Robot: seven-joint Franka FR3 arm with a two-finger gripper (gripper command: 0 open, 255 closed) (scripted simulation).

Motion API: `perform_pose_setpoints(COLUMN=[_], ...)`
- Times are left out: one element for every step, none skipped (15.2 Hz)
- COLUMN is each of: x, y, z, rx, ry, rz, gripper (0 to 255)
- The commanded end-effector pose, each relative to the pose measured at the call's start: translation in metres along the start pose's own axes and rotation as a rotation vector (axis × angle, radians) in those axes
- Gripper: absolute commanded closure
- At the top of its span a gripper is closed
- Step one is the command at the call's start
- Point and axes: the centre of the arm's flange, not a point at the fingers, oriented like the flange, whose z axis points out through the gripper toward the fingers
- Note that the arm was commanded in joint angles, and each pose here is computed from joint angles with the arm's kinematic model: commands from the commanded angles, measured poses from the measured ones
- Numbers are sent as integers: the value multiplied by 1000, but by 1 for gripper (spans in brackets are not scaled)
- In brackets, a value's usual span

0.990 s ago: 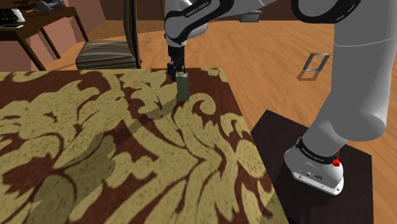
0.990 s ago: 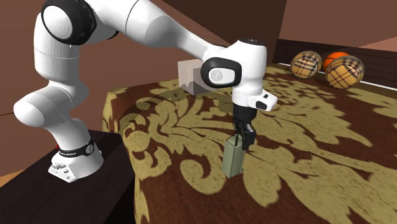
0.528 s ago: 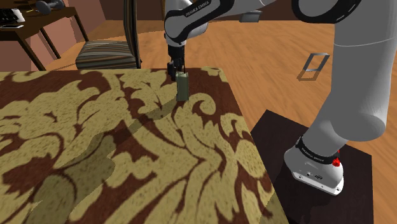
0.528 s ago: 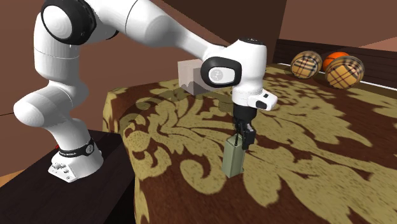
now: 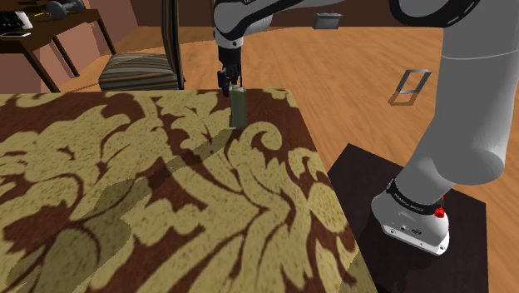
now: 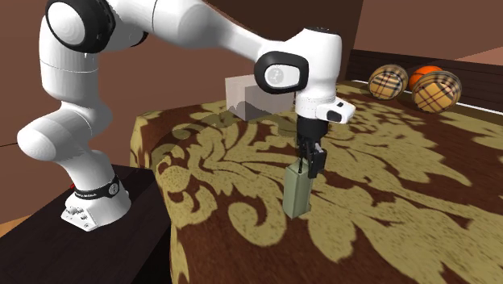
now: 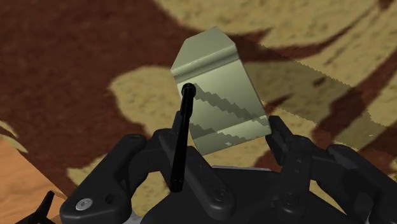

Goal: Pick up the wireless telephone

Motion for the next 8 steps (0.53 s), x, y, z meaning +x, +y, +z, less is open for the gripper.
perform_pose_setpoints(x=[0, 1, 1, 1, 2, 2, 2, 2], y=[0, 0, -1, -1, -1, -1, -1, -1], z=[-10, -15, -20, -26, -31, -36, -37, -37], rx=[0, 0, 0, 0, 0, 0, 0, 0], ry=[1, 1, 1, 1, 1, 1, 1, 1], rz=[0, 0, 0, 0, 0, 0, 0, 0], gripper=[255, 255, 255, 255, 255, 255, 255, 255])
